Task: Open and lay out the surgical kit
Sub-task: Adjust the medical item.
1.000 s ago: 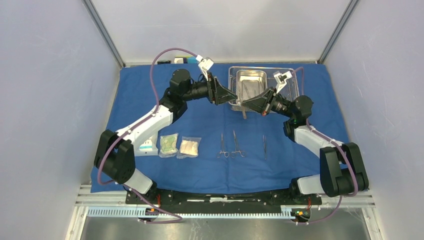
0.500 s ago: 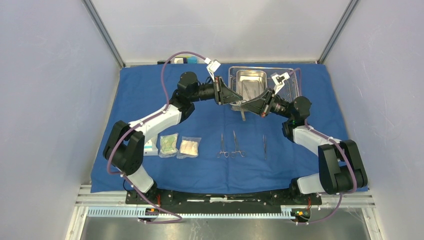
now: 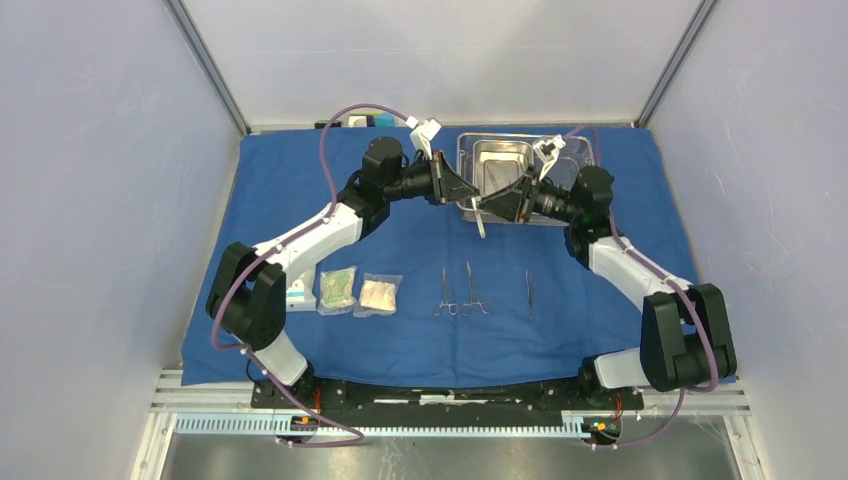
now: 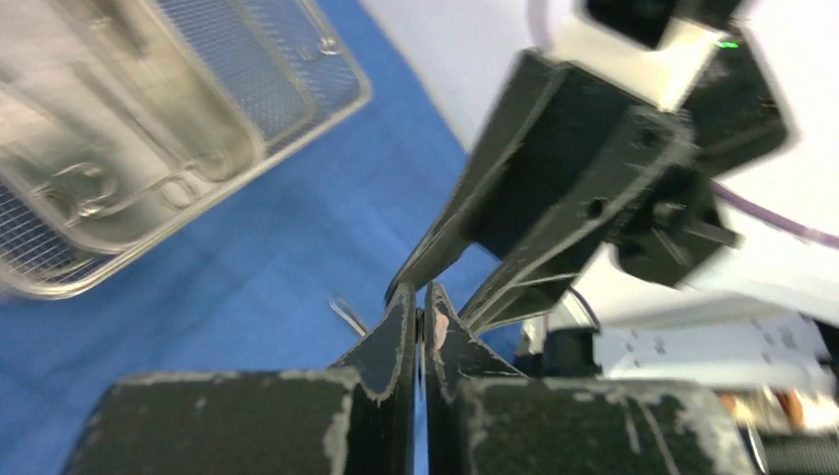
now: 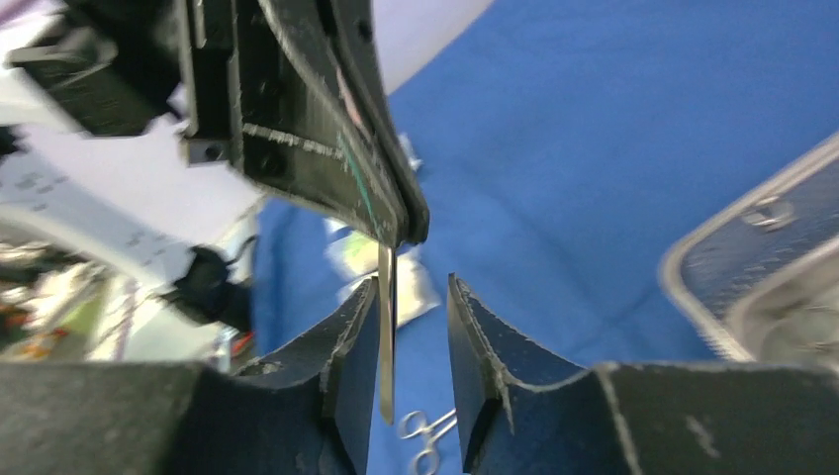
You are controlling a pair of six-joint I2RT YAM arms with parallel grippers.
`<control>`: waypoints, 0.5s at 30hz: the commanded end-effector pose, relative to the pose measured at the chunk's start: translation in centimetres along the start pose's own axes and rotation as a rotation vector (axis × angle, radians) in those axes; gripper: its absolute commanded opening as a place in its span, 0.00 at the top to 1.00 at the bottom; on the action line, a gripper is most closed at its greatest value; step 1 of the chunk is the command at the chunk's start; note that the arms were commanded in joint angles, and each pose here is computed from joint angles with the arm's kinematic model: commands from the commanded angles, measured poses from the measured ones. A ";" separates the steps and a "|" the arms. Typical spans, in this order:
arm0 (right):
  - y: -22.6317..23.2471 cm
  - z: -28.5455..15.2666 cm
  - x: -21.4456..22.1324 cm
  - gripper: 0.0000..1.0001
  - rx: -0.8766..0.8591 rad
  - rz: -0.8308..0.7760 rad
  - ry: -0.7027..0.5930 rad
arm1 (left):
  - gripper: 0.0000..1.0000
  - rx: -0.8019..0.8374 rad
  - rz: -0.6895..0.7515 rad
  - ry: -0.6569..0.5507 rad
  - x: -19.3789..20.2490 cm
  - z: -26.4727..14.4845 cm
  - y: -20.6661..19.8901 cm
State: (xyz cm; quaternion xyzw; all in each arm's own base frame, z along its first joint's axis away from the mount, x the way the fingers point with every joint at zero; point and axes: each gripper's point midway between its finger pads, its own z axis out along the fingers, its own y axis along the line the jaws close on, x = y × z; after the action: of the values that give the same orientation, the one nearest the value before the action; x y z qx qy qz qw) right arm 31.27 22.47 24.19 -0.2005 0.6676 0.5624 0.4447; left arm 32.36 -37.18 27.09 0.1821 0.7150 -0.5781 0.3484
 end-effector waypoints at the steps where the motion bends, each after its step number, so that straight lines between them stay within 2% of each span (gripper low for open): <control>1: -2.5 -0.2 -2.0 0.57 0.222 -0.322 0.122 | 0.98 -0.391 0.000 -0.062 -2.5 -2.3 3.7; 6: -2.5 0.3 -2.7 0.34 0.346 -0.547 0.196 | 0.98 -0.605 -0.175 -0.031 -1.4 -3.7 6.4; 11: -2.7 1.2 -0.7 0.33 0.464 -0.663 0.293 | 0.98 -0.767 -0.347 -0.046 -0.8 -4.6 8.1; 15: -2.5 1.7 1.2 0.34 0.500 -0.745 0.348 | 0.98 -0.793 -0.417 -0.049 -0.5 -4.5 8.4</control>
State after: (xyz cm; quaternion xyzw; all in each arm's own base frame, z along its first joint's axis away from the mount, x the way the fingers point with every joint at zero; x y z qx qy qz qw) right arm 32.67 25.06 23.16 -0.3783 0.7198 0.2499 0.5257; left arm 36.97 -31.42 22.76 -0.0556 0.8817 -0.3490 0.3126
